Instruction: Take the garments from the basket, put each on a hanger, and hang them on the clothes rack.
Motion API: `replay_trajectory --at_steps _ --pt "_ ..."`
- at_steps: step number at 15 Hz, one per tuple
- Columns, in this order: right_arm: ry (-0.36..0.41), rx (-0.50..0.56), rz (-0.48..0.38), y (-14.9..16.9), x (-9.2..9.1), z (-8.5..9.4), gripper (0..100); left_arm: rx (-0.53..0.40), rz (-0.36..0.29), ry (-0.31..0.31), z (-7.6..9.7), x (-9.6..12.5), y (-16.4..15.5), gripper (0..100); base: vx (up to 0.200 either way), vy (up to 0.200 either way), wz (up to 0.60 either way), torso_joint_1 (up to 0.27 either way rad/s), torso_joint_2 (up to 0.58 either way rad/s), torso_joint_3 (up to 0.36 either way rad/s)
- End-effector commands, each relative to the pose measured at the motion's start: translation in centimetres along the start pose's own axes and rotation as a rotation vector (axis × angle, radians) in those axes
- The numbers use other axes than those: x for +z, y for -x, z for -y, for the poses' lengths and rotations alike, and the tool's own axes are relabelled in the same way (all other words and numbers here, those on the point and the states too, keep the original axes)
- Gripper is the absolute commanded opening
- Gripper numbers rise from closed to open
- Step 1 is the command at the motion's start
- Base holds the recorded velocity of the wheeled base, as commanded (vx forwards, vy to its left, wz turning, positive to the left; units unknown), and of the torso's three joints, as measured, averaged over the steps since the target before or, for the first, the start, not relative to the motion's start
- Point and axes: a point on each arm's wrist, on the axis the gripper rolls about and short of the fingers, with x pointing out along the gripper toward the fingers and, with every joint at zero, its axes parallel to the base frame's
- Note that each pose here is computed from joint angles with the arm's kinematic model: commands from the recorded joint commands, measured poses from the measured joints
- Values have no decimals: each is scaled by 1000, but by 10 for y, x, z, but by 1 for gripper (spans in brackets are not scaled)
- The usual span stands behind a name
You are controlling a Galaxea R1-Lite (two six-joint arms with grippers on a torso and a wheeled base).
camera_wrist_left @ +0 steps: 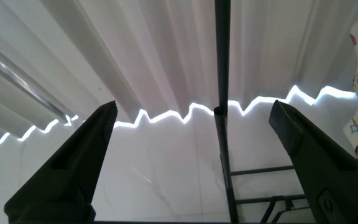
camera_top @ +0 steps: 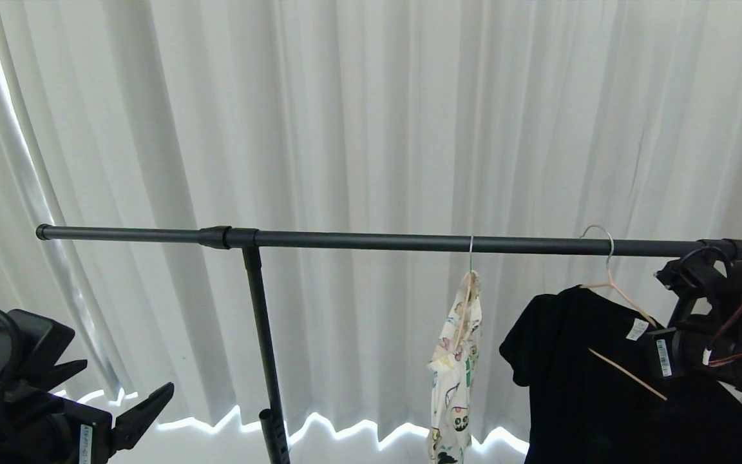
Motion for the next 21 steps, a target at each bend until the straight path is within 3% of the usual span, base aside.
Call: replay_trajectory --at_steps 1,7,8,13,15,17,21 --pt "1 1 -11 -4 -1 0 0 -1 -7 -1 0 0 -1 100 0 0 0 0 0 0" --pt "6 2 -16 -3 -2 -1 0 -1 -6 -1 0 1 -2 100 0 0 0 0 0 0" --pt "9 7 -11 -2 -2 -3 100 -1 -6 -1 0 1 -2 100 0 0 0 0 0 0" --pt "1 16 72 19 6 -4 100 0 -8 1 0 1 -3 100 0 0 0 0 0 0" --pt "75 39 108 52 -12 -11 100 6 -15 2 0 0 -3 100 0 0 0 0 0 0" --pt "164 -13 111 69 -28 -9 100 16 -19 3 -1 -1 -3 100 -200 0 0 5 2 5" --pt "199 -55 193 92 -33 -5 100 30 -9 5 -2 1 -1 100 -200 0 0 -4 -1 0"
